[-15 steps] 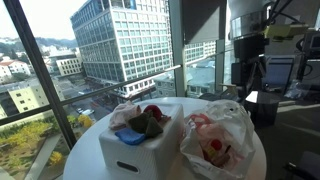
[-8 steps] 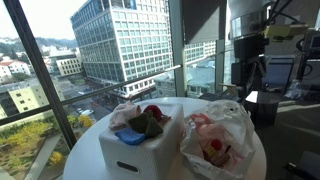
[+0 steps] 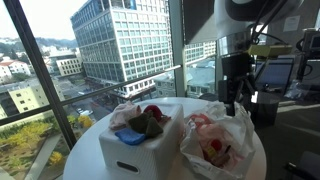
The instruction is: Remove the items from the plastic bag and put them on the white basket
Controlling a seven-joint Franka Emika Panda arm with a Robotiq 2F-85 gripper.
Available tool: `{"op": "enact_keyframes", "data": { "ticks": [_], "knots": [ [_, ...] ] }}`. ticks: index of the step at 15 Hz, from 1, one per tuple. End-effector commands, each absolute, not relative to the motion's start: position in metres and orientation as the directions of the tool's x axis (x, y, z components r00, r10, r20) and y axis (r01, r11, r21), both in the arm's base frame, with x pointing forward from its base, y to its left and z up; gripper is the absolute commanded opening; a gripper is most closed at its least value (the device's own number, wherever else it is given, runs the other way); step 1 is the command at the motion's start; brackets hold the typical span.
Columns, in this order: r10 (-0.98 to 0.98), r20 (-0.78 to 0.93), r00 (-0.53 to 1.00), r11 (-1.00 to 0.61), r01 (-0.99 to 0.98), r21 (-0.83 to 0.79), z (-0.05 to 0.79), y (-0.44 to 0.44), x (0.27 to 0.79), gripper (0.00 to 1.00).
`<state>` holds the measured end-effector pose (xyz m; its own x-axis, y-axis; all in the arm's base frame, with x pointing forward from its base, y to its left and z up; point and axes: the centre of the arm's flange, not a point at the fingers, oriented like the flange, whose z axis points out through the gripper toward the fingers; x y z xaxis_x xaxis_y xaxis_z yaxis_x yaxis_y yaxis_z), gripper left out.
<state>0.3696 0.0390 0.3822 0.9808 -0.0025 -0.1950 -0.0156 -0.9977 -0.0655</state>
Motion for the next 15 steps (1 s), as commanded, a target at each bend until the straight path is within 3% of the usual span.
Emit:
{"op": "enact_keyframes", "data": {
  "ticks": [1, 5, 15],
  "knots": [
    [-0.003, -0.191, 0.982, -0.993, -0.026, -0.118, 0.347, 0.084, 0.408, 1.00],
    [-0.079, -0.177, 0.981, -0.986, -0.103, -0.130, 0.293, 0.089, 0.433, 1.00],
    [-0.122, -0.195, 0.973, -0.988, -0.137, -0.065, 0.205, 0.064, 0.437, 1.00]
  ]
}}
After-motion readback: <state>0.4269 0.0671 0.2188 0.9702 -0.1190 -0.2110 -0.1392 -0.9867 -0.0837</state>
